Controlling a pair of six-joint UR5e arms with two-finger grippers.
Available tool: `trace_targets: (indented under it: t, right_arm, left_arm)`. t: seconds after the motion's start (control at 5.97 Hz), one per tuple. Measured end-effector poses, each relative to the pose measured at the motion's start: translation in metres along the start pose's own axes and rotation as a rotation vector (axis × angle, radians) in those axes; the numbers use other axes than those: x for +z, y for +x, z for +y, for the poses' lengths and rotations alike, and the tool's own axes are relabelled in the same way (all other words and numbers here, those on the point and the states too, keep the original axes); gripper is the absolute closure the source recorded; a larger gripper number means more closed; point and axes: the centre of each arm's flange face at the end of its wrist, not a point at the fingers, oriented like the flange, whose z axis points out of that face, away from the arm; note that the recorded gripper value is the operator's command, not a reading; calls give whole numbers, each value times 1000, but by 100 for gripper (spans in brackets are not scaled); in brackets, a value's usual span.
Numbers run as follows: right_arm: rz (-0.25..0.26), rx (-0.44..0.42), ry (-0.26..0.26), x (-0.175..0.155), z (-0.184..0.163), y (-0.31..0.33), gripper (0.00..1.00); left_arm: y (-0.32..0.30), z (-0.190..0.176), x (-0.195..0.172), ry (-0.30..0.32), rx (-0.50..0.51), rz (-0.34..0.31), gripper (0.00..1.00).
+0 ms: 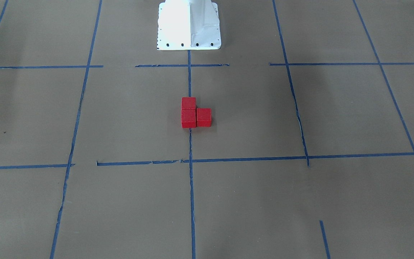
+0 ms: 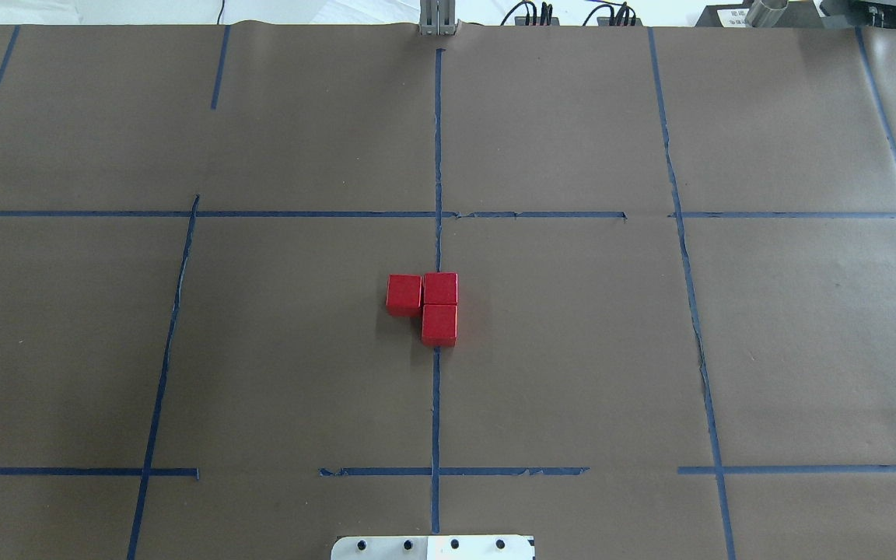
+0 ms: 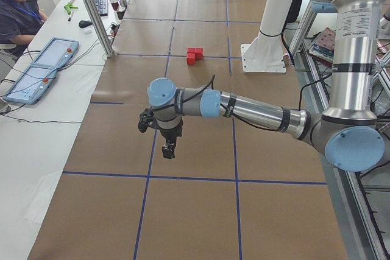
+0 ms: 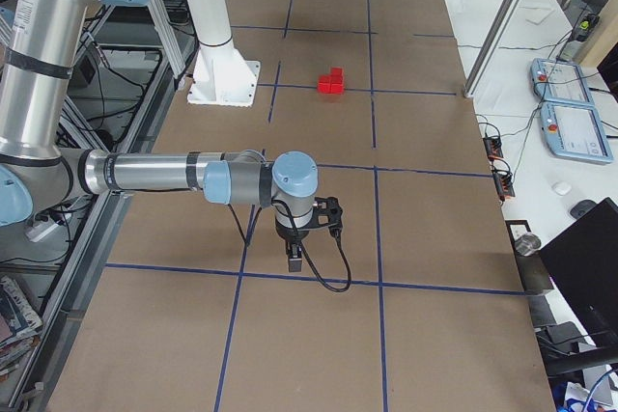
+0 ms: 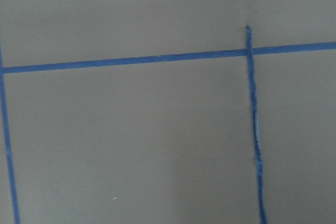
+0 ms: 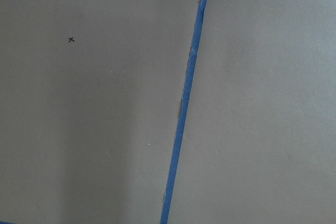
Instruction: Form red blocks into L shape at center
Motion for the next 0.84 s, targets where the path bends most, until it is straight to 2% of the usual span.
trace_targets:
  t: [0.33, 0.84]
  right_arm:
    - [-1, -1, 2, -1, 0, -1, 0]
    - [-1, -1, 1, 0, 0, 0, 0]
  left_arm:
    - [-30, 23, 19, -20, -69, 6, 0]
    - [-32, 22, 23, -16, -74, 19, 0]
